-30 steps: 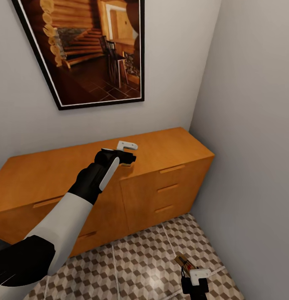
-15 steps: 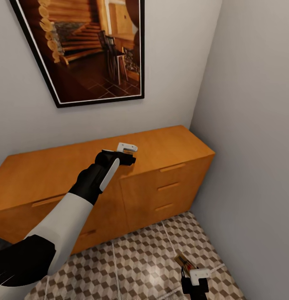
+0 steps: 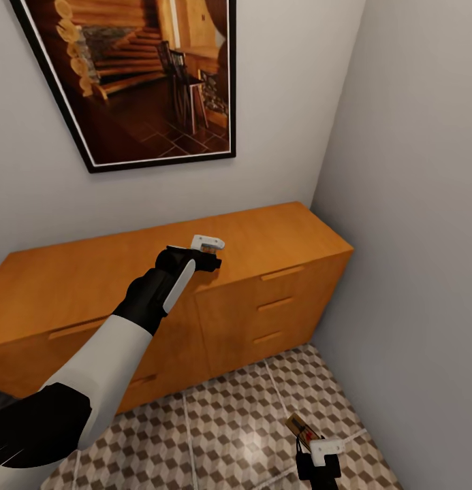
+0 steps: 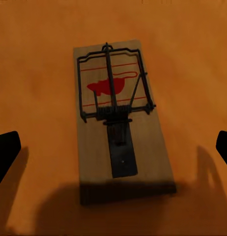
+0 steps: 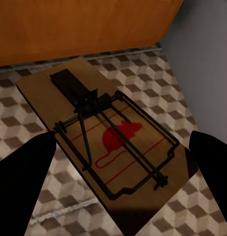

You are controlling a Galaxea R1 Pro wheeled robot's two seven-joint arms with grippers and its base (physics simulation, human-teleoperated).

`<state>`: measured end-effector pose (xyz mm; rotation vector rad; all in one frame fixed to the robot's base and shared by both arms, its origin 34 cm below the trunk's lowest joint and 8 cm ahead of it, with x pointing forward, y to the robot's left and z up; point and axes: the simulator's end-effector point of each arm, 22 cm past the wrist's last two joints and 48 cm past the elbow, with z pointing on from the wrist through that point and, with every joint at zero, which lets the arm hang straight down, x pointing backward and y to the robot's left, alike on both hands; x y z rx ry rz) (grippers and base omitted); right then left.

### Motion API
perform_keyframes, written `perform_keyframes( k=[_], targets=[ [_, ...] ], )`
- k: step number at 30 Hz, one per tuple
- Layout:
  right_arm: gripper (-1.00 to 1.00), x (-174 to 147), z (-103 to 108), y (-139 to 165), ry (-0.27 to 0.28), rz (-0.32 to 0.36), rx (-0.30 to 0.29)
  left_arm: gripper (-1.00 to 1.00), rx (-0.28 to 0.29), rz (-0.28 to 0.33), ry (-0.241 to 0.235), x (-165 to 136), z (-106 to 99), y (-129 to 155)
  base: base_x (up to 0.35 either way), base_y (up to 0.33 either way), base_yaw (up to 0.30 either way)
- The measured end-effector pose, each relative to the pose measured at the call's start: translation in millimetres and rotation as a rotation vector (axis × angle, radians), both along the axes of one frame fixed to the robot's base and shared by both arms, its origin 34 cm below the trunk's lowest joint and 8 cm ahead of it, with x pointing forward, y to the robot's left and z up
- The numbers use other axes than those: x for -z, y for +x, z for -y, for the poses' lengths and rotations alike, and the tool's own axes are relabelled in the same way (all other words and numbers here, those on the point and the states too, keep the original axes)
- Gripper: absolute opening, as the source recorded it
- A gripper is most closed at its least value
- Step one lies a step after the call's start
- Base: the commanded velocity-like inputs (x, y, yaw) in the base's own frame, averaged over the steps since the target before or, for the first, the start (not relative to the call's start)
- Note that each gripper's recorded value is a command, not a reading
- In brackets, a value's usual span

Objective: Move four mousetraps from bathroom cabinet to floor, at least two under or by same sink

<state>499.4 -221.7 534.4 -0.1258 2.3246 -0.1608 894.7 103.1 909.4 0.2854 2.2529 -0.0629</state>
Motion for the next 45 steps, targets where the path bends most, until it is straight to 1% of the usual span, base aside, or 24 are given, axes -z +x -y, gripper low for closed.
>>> perform_keyframes(
  k=[21,33,45],
  targets=[
    [-1.0,0,0,0,0.0,0.0,0.0,1.0,-0.001,0.0,0.001,0,0,0,0.006,0.0,0.0],
    [-1.0,3,0,-3,0.0,-0.008,0.0,1.0,-0.003,-0.023,0.006,13,-2,-1,0.0,0.0,0.0],
    [-1.0,3,0,-3,0.0,-0.009,0.0,1.0,-0.004,-0.024,0.006,14,-2,-1,0.0,0.0,0.0]
  ],
)
